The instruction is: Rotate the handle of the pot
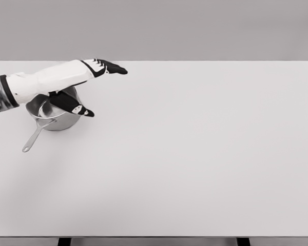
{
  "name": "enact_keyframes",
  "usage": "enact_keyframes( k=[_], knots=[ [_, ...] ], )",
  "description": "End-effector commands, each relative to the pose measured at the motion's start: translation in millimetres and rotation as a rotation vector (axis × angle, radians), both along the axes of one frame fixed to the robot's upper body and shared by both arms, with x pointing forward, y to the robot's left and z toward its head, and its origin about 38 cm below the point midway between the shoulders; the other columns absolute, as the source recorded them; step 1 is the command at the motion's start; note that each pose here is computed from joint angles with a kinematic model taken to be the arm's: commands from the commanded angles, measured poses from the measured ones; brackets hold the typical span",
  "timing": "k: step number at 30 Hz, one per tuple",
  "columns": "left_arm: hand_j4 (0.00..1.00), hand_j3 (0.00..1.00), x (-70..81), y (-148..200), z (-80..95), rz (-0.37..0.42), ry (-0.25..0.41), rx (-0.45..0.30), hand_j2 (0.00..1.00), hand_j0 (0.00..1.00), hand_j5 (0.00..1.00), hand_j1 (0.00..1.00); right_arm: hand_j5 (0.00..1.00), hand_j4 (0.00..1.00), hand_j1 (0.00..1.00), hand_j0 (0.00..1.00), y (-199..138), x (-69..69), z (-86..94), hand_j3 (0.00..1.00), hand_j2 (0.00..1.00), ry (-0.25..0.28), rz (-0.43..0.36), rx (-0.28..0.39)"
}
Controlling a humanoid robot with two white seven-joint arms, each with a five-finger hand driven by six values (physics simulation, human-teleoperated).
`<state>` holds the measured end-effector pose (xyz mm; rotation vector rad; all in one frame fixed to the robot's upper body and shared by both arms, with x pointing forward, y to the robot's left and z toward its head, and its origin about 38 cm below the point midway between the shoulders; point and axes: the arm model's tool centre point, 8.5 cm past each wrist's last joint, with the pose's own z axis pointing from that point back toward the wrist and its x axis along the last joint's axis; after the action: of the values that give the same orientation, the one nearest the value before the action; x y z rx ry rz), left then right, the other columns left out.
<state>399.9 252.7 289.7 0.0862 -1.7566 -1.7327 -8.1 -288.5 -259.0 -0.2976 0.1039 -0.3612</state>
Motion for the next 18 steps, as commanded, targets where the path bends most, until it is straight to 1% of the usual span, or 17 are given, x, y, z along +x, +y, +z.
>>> enact_keyframes(
  k=[1,2,3,12,14,15,16,17,18],
  knots=[
    [1.0,1.0,0.1,-2,-2.8,-0.002,0.013,-0.004,1.0,1.0,1.0,1.0,1.0,1.0,1.0,1.0,0,-0.2,0.0,1.0,1.0,0.0,0.001,-0.001],
    [1.0,1.0,-0.2,-3,-3.7,-0.003,0.015,-0.004,1.0,1.0,1.0,1.0,1.0,1.0,1.0,1.0,0,0.3,0.1,1.0,1.0,-0.001,0.001,-0.003],
    [1.0,1.0,-0.4,-3,-4.4,-0.004,0.017,-0.006,1.0,1.0,1.0,1.0,1.0,1.0,1.0,1.0,0,-1.2,0.2,1.0,1.0,0.01,-0.001,-0.001],
    [1.0,1.0,-3.1,0,-8.1,-0.002,0.025,0.014,1.0,1.0,1.0,1.0,1.0,1.0,1.0,1.0,0,-1.0,0.0,1.0,1.0,0.008,0.0,0.004],
    [1.0,1.0,-1.8,12,-3.1,0.036,0.023,0.045,1.0,1.0,1.0,1.0,1.0,1.0,1.0,1.0,0,-1.0,0.0,1.0,1.0,0.008,0.0,0.004],
    [1.0,1.0,-0.8,26,0.6,0.084,0.036,0.081,1.0,1.0,1.0,1.0,1.0,1.0,1.0,1.0,0,-1.2,0.1,1.0,1.0,0.01,0.0,0.004],
    [1.0,1.0,0.7,41,9.2,0.134,0.039,0.116,1.0,1.0,1.0,1.0,1.0,1.0,1.0,1.0,0,-1.2,0.1,1.0,1.0,0.01,0.0,0.004],
    [1.0,1.0,0.8,46,12.3,0.147,0.04,0.135,1.0,1.0,1.0,1.0,1.0,1.0,1.0,1.0,0,-1.2,0.1,1.0,1.0,0.01,0.0,0.004],
    [1.0,1.0,-0.7,60,17.0,0.177,0.053,0.194,1.0,1.0,1.0,1.0,1.0,1.0,1.0,1.0,0,-1.0,0.0,1.0,1.0,0.008,-0.001,0.004]
  ],
)
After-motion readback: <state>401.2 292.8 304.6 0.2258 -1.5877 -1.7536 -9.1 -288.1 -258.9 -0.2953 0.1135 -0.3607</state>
